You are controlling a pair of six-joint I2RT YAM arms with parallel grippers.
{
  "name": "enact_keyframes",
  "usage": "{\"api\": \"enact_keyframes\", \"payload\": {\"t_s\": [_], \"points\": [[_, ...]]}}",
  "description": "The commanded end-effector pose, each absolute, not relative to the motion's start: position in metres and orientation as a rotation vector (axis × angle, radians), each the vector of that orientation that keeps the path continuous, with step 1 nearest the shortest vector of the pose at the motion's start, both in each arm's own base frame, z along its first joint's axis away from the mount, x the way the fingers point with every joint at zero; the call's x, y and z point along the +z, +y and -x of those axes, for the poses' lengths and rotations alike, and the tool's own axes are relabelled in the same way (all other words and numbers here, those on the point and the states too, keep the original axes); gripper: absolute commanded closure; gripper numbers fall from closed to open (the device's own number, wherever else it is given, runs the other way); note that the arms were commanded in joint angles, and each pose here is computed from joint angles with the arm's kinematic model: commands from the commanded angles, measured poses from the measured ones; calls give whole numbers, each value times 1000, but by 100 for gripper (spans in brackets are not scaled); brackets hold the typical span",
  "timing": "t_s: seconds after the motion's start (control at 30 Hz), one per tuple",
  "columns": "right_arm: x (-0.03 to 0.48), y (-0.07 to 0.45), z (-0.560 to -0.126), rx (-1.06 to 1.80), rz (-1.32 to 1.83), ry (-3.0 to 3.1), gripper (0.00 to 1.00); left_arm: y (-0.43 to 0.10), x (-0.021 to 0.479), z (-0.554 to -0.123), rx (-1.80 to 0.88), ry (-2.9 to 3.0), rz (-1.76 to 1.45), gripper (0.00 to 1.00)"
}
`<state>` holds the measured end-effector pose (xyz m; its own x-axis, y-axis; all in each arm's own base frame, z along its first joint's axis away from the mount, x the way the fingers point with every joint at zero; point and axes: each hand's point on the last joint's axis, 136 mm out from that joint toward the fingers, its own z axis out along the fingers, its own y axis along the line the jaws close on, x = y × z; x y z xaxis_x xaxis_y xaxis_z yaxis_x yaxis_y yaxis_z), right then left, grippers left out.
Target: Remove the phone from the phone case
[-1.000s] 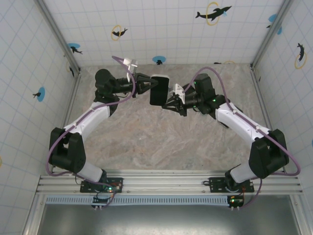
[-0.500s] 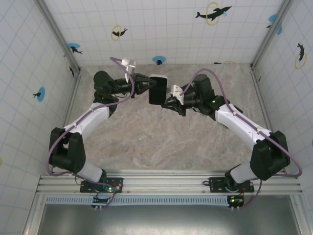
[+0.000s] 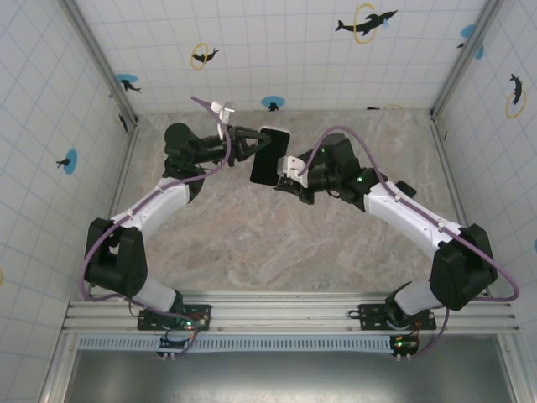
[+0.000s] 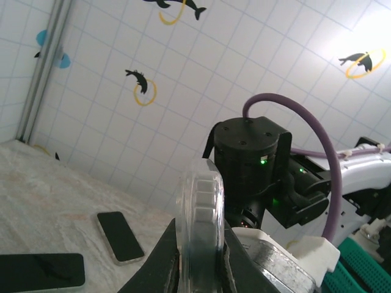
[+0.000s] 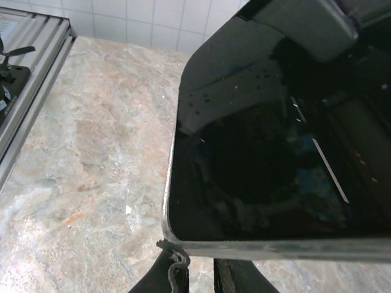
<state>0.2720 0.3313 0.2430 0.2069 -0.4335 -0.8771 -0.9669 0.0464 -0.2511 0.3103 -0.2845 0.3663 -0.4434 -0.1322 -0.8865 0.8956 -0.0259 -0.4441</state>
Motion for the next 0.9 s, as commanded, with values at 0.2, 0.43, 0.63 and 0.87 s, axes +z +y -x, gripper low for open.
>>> {"api": "enact_keyframes", "payload": {"t_s": [0.2, 0.43, 0.63, 0.87], "points": [[275, 334, -280, 811, 1402, 1314, 79, -285, 374, -307, -1589, 1419, -809, 100], [277, 329, -265, 990, 1349, 1333, 70, -282, 380, -307, -1561, 1396, -799, 100], [277, 328, -257, 1072, 1328, 1339, 67, -282, 389, -305, -1560, 1362, -793, 100], [279, 329, -258, 1102, 1306, 1336, 71, -280, 390, -302, -1576, 1359, -787, 100]]}}
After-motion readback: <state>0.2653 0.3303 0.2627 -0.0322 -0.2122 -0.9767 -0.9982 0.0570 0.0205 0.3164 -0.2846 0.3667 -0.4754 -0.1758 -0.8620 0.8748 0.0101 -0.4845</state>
